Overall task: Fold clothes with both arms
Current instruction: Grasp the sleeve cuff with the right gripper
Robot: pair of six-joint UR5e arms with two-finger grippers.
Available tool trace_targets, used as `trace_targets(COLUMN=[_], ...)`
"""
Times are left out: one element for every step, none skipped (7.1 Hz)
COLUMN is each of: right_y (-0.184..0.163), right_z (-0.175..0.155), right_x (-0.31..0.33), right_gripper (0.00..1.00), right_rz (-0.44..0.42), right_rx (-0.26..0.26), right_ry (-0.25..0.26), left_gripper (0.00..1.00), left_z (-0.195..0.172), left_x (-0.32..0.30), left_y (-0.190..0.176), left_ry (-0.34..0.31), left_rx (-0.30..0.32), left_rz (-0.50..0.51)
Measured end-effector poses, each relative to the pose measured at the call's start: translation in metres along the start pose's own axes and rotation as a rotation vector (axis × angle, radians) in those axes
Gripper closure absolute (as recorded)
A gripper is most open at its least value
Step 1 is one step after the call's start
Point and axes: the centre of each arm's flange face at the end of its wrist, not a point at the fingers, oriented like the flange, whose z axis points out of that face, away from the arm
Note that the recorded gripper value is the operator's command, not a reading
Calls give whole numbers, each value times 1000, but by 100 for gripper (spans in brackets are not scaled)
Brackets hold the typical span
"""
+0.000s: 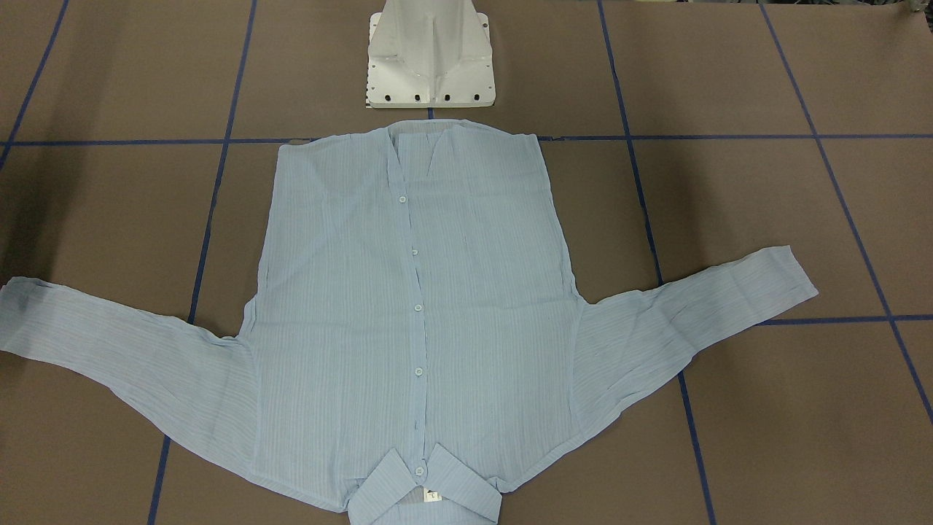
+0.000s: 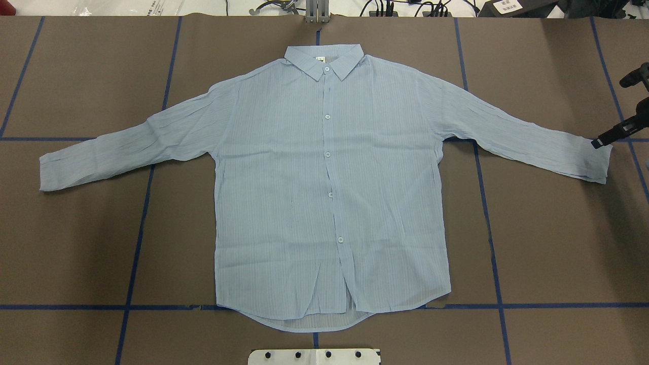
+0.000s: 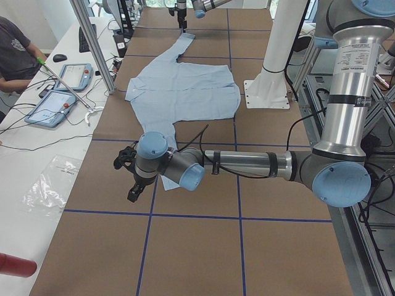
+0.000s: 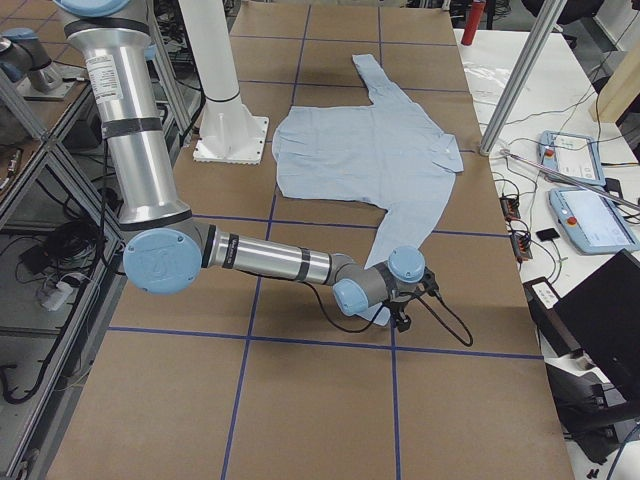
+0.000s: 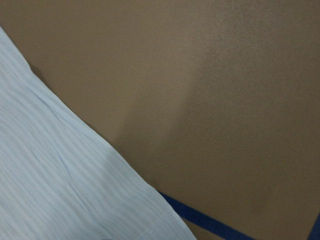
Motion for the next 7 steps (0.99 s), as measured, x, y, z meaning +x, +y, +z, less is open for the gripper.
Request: trace_targets(right_y=[3,5,8,10,11,12,11], right_z=[4,7,9,10,12,13,14], right_x=[2,4,5,6,7,8,8], right_gripper=[15,17,19,26,32,34,34], right_rz=[5,9,11,13,17,20,19], right_rx=[-9,-16,-21,-25,-29,-32,-33], right_ry=[3,4,5,4,3,3,2], left_gripper=[0,0,0,0,0,0,0], left_z=[0,-1,-1,-1,0,0,-1], left_x=[0,0,0,0,0,0,0], left_y=[0,0,0,0,0,-1,-2], left_ry=[0,0,0,0,0,0,0], left_rx=[0,1,1,1,0,1,2], left_rz=[0,0,0,1,0,1,2])
